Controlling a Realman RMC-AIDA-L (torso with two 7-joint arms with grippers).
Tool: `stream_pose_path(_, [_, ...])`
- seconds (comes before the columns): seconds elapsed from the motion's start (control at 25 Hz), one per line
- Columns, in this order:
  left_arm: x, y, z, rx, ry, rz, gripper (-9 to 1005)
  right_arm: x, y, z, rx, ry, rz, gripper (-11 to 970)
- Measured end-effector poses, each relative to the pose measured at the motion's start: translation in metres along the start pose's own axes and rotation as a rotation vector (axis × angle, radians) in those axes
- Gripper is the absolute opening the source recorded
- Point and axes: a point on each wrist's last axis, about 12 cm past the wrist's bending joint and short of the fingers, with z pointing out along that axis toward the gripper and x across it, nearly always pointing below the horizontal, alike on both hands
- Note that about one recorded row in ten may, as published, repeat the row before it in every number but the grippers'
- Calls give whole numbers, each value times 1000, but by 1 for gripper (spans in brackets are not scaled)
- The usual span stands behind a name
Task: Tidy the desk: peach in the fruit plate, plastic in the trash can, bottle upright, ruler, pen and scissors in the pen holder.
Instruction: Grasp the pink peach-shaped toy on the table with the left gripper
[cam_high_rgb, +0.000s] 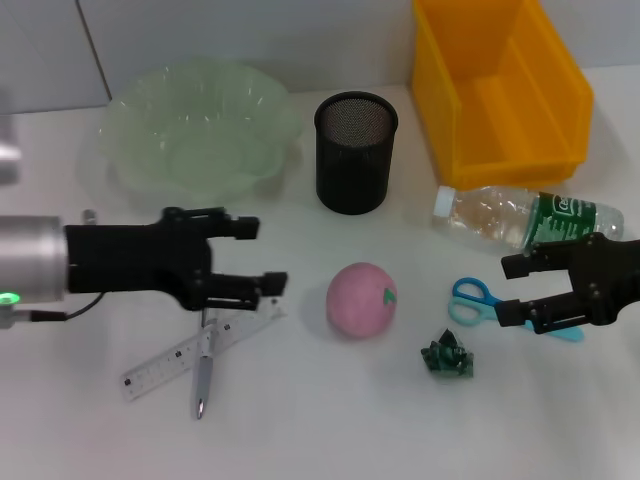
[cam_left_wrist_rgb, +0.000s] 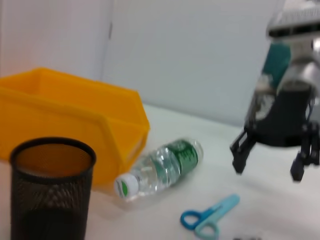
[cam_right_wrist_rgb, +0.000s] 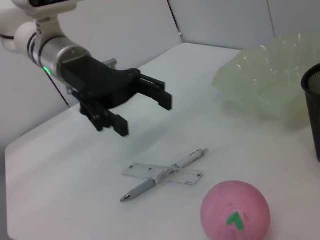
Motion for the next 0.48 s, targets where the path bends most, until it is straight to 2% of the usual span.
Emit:
stream_pose_path(0.04, [-4, 3, 12, 6, 49, 38, 804, 0, 0, 0, 0, 0, 1, 813])
stream_pose_path(0.16, [-10, 4, 30, 12, 117, 89, 800, 0, 0, -1, 1, 1, 3, 813])
stream_pose_path(0.2, [-15, 5, 47, 15, 178, 136, 799, -2, -1, 0, 1, 1, 5, 813])
stream_pose_path(0.24, [-15, 5, 47, 15, 178, 136, 798, -2, -1, 0, 1, 1, 5, 813])
stream_pose_path(0.4, [-25, 2, 75, 37, 262, 203, 792, -3, -1, 0, 2, 3, 13, 813])
stream_pose_path(0.48, [-27, 2, 79, 39, 270, 210, 789, -3, -1, 0, 2, 3, 15, 813])
